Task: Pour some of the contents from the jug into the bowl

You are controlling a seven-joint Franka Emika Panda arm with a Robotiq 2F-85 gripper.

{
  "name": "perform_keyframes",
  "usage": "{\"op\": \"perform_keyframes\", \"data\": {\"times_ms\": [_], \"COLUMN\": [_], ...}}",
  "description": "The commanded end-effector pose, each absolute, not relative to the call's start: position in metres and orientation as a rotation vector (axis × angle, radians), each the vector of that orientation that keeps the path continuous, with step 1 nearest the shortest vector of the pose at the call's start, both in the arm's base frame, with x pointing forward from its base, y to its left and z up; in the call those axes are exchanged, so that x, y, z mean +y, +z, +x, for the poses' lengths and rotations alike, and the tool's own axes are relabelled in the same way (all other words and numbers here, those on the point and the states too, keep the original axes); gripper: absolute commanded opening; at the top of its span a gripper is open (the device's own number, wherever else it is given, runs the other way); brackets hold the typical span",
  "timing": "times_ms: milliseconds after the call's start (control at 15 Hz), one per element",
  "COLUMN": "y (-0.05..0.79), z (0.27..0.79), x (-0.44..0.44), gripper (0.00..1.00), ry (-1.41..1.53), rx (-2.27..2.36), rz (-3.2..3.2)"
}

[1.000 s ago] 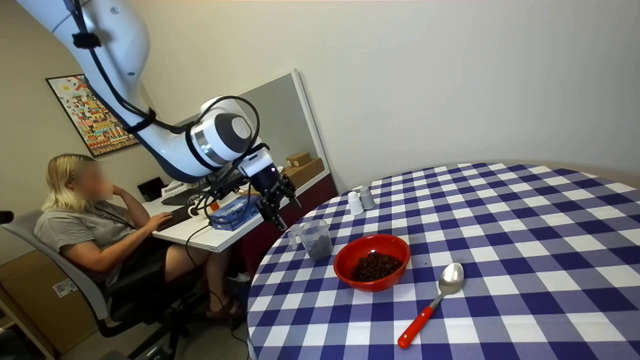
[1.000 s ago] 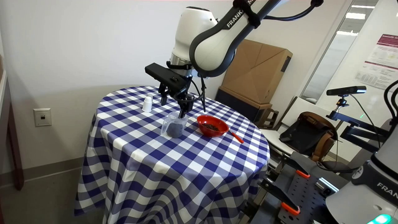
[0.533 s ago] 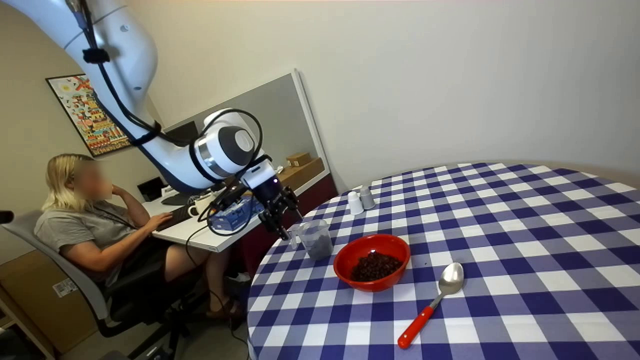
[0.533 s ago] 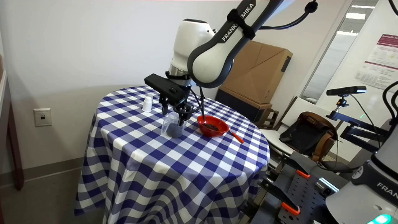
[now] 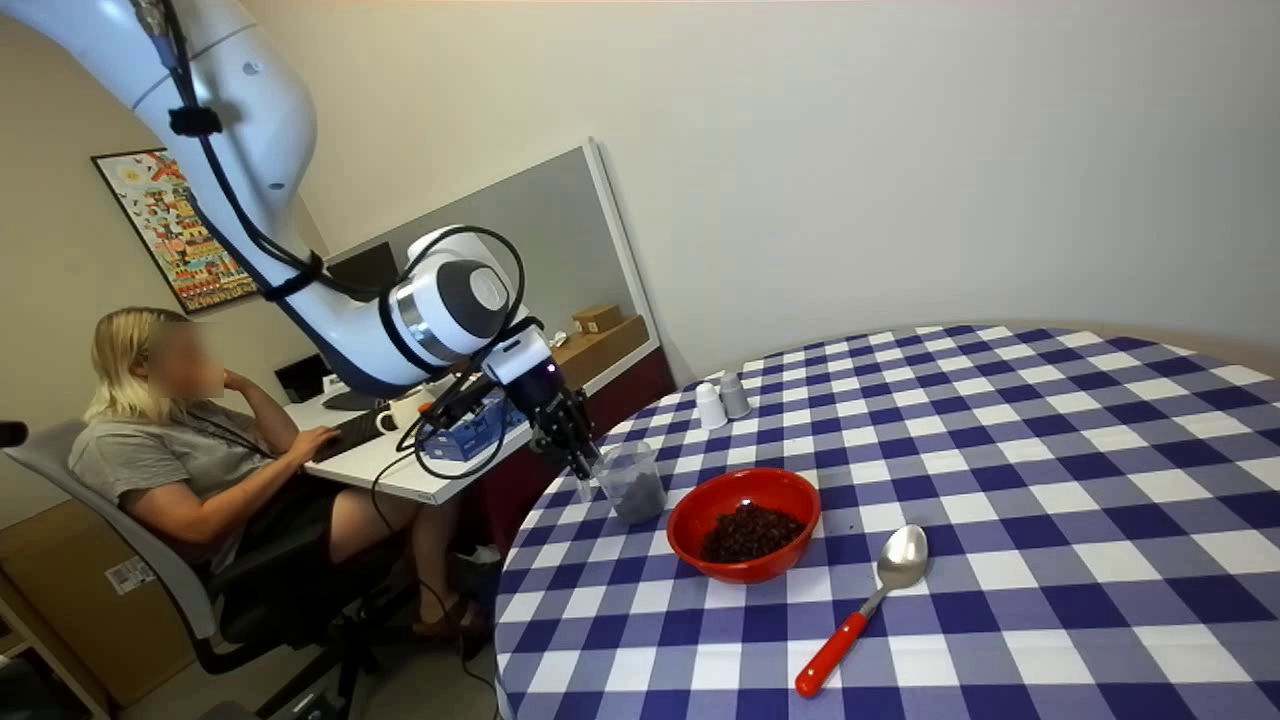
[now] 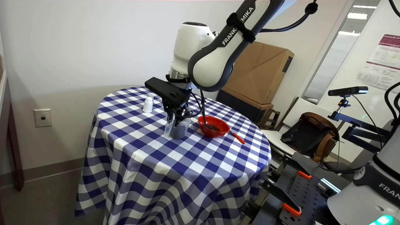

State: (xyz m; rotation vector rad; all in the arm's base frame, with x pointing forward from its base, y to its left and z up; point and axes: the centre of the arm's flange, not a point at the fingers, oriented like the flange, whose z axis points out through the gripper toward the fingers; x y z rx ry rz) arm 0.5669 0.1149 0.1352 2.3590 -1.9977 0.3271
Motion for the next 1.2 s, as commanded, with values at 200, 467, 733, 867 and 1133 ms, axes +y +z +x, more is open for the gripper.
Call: {"op": "perform_keyframes", "data": {"times_ms": [200,467,733,867,1133], "y": [0.137,0.152,0.176,0.192,0.218], "z": [0.564,0.557,0.55,0.547,0.537], "x": [0.106,0.089,0.061,0.044,0.013], "gripper": [0.12,0.12,0.12,0.12,0.12], "ry": [0.35,0.319,0.256,0.214,0.108], "rx": [-2.024,-2.028,-1.948,-1.89,-1.841], "rz": [2.363,2.393,2.481,2.541,2.641]}}
